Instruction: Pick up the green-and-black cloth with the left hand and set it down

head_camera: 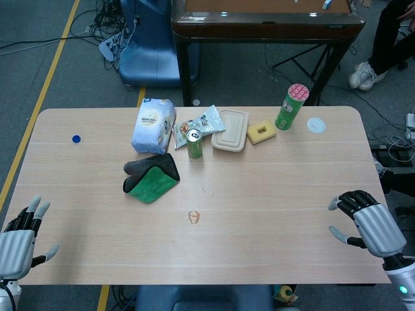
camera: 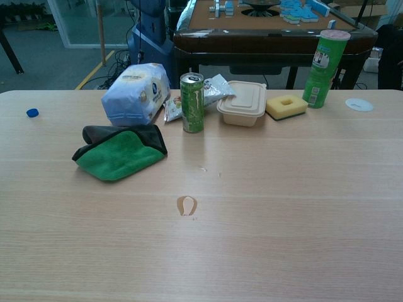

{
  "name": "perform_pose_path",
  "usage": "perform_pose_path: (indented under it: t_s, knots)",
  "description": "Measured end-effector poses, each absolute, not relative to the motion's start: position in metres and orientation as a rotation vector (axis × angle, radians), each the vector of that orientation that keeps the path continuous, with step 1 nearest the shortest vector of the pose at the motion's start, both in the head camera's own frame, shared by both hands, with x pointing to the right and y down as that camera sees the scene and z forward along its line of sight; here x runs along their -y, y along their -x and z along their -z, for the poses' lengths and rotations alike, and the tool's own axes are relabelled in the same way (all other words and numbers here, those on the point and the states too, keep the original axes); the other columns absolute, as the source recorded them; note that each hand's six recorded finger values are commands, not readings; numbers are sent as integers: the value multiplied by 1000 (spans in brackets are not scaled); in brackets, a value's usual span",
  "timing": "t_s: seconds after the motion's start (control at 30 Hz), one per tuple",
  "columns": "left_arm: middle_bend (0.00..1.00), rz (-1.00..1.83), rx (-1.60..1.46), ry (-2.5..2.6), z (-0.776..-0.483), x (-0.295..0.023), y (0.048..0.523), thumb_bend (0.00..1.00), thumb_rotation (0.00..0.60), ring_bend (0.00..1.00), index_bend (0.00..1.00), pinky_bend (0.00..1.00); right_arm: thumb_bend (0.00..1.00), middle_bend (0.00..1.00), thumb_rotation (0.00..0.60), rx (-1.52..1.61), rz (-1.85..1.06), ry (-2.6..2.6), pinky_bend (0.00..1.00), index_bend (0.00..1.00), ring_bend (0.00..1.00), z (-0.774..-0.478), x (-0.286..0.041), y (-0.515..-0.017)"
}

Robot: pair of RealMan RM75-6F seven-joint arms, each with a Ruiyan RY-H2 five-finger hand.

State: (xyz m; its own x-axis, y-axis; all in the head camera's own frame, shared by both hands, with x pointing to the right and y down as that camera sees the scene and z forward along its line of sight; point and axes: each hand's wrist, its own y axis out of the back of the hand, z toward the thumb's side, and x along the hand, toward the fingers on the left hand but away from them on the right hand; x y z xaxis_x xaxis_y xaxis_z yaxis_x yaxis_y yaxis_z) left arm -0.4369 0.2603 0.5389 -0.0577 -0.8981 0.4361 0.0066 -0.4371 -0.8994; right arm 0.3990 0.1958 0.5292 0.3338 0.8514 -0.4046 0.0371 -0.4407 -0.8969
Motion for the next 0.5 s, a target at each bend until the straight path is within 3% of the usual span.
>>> perform_pose_path:
  t_s: [0.5]
  knots:
    - [39, 1487, -963, 1575, -549, -232, 419, 140, 600, 117, 108, 252, 296, 389, 600, 803, -1185, 1722, 249, 427, 280, -520, -191, -397]
